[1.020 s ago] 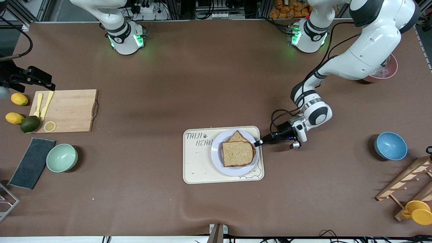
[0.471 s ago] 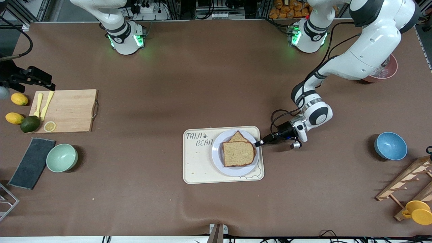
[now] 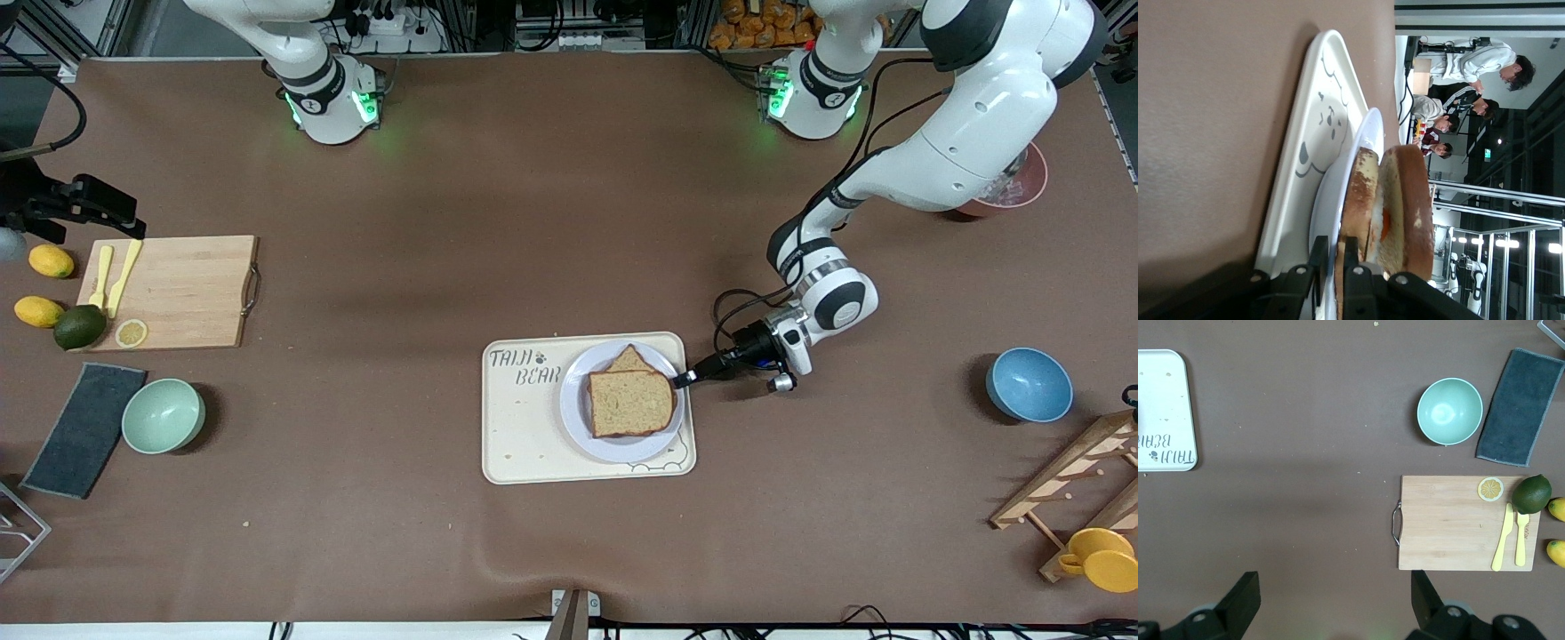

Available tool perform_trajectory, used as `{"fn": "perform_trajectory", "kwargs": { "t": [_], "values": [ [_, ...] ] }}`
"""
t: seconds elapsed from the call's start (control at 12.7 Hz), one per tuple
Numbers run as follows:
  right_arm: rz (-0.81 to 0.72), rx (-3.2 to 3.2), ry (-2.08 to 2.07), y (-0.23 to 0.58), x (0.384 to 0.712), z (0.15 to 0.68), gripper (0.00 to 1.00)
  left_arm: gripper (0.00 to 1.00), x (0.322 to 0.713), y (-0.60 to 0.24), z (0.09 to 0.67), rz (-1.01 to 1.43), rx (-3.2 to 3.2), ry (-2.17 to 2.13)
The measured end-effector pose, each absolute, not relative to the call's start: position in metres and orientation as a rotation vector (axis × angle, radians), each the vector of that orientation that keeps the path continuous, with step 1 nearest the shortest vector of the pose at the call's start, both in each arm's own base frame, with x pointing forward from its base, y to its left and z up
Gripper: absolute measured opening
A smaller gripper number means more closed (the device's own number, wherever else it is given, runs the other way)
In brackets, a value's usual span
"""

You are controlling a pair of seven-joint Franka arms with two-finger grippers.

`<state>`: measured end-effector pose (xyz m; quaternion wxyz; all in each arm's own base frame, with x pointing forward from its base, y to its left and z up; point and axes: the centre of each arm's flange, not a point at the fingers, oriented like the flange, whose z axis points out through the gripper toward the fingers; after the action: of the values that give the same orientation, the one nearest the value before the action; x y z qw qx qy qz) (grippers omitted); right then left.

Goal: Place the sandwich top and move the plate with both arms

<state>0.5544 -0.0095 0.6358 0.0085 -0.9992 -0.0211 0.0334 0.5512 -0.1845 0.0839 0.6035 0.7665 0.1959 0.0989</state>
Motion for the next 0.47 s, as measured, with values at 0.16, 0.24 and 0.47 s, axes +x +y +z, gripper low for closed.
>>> {"fn": "perform_trajectory", "kwargs": {
  "t": [0.16, 0.24, 0.47],
  "values": [
    [0.104, -3.122, -0.065, -0.0099, 0.5543, 0.6358, 1.0, 0.19, 0.5509, -0.1831, 0.0832, 0.226, 1.778, 0.463],
    [0.104, -3.122, -0.065, -0.0099, 0.5543, 0.6358, 1.0, 0.19, 0.5508, -0.1823, 0.083, 0.225, 1.778, 0.465],
    [0.104, -3.122, -0.063, -0.0104, 0.5543, 0.6358, 1.0, 0.19, 0.5505, -0.1818, 0.0828, 0.225, 1.779, 0.467]
  ]
}}
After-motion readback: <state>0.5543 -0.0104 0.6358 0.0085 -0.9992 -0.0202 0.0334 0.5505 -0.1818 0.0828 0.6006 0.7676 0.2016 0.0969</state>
